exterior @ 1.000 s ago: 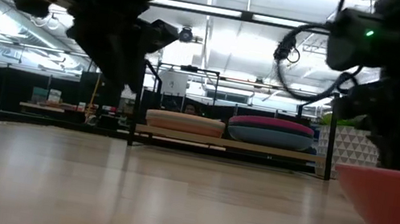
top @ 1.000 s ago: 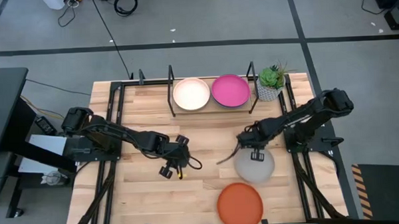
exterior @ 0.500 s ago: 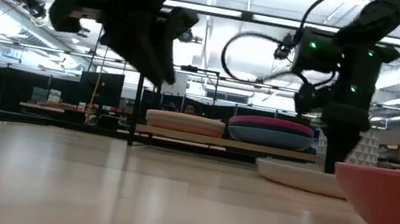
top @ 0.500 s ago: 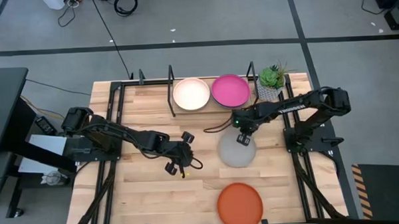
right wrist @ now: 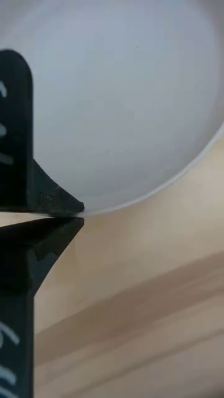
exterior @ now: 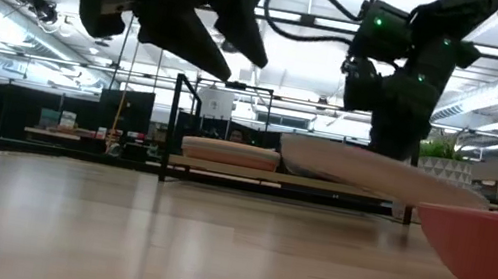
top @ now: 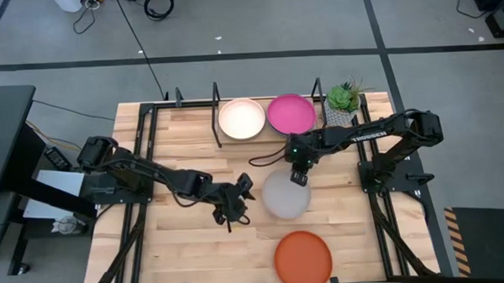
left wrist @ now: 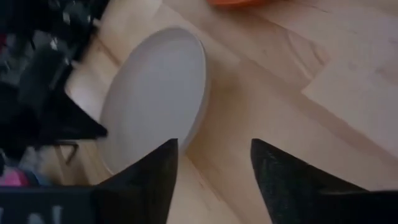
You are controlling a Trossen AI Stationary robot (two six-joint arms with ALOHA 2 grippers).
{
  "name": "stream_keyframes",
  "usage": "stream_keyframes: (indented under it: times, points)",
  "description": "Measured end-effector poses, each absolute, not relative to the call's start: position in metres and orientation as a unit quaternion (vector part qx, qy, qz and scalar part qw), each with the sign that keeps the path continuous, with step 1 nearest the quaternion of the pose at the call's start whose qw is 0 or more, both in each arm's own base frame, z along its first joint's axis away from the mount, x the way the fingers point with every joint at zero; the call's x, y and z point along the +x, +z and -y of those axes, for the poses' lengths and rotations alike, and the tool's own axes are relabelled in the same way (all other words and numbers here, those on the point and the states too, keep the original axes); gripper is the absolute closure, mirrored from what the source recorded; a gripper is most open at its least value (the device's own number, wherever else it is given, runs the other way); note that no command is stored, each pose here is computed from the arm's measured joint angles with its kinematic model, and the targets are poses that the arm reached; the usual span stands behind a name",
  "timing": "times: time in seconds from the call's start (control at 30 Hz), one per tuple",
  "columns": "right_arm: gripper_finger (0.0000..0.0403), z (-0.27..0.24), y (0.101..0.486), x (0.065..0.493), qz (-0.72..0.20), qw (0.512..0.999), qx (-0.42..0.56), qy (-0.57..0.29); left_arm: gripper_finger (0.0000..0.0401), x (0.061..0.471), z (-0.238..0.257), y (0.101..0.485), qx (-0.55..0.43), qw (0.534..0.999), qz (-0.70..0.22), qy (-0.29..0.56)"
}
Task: Place and stack plates onto a shelf
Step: Stack the gray plate on top of the white plate on the shelf
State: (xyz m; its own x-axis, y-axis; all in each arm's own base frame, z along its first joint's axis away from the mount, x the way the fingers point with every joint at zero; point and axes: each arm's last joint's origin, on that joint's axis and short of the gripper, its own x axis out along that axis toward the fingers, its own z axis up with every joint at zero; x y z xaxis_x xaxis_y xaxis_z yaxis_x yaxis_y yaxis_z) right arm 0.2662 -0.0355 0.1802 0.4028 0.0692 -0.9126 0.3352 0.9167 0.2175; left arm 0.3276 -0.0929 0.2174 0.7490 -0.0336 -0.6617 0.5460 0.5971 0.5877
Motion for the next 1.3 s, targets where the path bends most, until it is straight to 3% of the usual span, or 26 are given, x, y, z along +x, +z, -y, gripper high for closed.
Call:
stream_keyframes:
  times: [0.3, 0.53, 0.67, 0.9, 1.17, 1.3]
  points:
    - [0.0387, 0.035, 0.186, 0.277, -0.488, 0.848, 0.202, -0.033, 0.0171, 0.332, 0.104, 0.213, 0.497, 0.801, -0.269, -0.196]
    - [0.0387, 0.032, 0.189, 0.281, -0.472, 0.857, 0.207, -0.006, 0.0174, 0.346, 0.102, 0.199, 0.580, 0.756, -0.279, -0.121]
    - [0.0387, 0.026, 0.191, 0.284, -0.461, 0.861, 0.214, 0.027, 0.0179, 0.346, 0.104, 0.198, 0.604, 0.737, -0.277, -0.123]
    - [0.0387, 0.018, 0.194, 0.288, -0.444, 0.865, 0.221, 0.073, 0.0243, 0.344, 0.113, 0.199, 0.634, 0.715, -0.263, -0.132]
    - [0.0376, 0.016, 0.196, 0.290, -0.431, 0.873, 0.208, 0.092, 0.0332, 0.344, 0.114, 0.200, 0.611, 0.737, -0.261, -0.126]
    - [0.0364, 0.016, 0.198, 0.291, -0.423, 0.878, 0.203, 0.096, 0.0353, 0.344, 0.115, 0.199, 0.597, 0.747, -0.262, -0.128]
